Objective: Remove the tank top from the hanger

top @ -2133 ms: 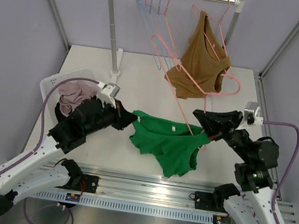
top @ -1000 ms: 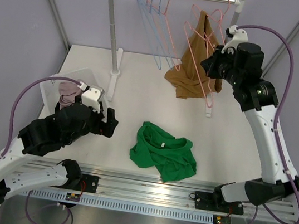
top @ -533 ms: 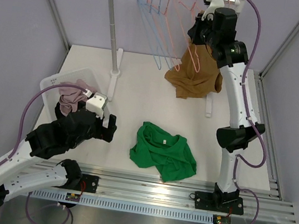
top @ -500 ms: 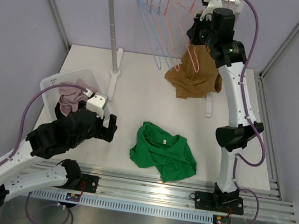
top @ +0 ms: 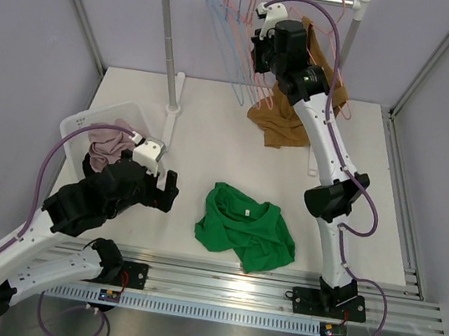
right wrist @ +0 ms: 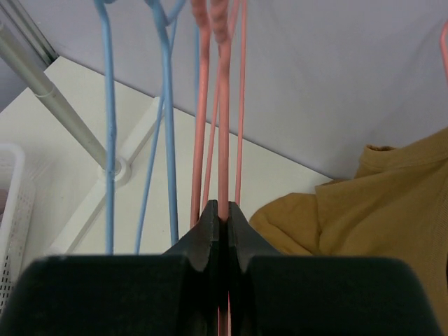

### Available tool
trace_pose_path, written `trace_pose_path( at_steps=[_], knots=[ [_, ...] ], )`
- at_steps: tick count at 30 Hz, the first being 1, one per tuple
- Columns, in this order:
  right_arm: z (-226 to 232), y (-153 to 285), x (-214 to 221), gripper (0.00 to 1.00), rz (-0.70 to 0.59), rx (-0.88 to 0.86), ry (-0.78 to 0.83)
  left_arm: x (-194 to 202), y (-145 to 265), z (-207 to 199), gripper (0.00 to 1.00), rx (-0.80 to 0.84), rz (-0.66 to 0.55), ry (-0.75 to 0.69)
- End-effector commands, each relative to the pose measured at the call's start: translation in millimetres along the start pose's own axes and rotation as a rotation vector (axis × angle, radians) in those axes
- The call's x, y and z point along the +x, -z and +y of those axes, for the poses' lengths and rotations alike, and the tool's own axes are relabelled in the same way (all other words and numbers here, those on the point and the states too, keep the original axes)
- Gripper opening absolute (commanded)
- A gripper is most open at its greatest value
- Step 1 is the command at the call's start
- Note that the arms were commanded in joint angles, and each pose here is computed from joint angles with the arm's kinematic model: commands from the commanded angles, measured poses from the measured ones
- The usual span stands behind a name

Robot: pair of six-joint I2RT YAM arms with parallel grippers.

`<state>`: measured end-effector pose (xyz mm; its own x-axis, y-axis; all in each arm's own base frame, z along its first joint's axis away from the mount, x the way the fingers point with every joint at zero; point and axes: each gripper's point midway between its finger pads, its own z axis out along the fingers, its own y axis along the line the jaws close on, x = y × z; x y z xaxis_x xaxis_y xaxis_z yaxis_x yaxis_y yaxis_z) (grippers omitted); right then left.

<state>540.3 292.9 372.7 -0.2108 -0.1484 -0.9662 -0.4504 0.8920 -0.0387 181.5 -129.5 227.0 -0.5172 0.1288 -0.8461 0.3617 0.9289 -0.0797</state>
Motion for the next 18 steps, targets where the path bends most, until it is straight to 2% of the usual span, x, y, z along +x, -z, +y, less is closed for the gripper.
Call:
trace_pose_path(
  at_steps=[1, 4, 6, 7, 8, 10, 11, 13, 16, 18],
  knots=[
    [-2, 4, -28, 0.0, -0.093, 0.027, 0.022, -10, 0, -7, 0.99, 0.041, -0.043, 0.004],
    [2, 8, -33, 0.01, -0.102, 0.016, 0.024, -10, 0, -7, 0.99, 0.042, -0.041, 0.004],
    [-5, 18, -42, 0.16, -0.117, 0.046, 0.013, -11, 0, -7, 0.99, 0.04, -0.042, 0.008],
    [-7, 22, -44, 0.34, -0.119, 0.053, 0.015, -12, 0, -7, 0.99, 0.04, -0.045, 0.012],
    [-11, 32, -52, 0.41, -0.134, 0.072, 0.017, -14, 0, -5, 0.99, 0.032, -0.046, 0.022],
    [-15, 43, -61, 0.65, -0.149, 0.096, 0.023, -21, 1, -5, 0.99, 0.028, -0.058, 0.042],
    [-20, 54, -68, 0.74, -0.157, 0.112, 0.024, -22, 0, -6, 0.99, 0.024, -0.051, 0.062],
    [-23, 68, -75, 0.79, -0.164, 0.123, 0.023, -29, 1, -8, 0.99, 0.023, -0.057, 0.106],
    [-28, 102, -87, 0.99, -0.168, 0.143, 0.015, -34, -6, -15, 0.99, 0.023, -0.048, 0.172],
    [-35, 133, -95, 0.99, -0.176, 0.166, 0.009, -35, -18, -30, 0.99, 0.06, -0.034, 0.19]
  ],
)
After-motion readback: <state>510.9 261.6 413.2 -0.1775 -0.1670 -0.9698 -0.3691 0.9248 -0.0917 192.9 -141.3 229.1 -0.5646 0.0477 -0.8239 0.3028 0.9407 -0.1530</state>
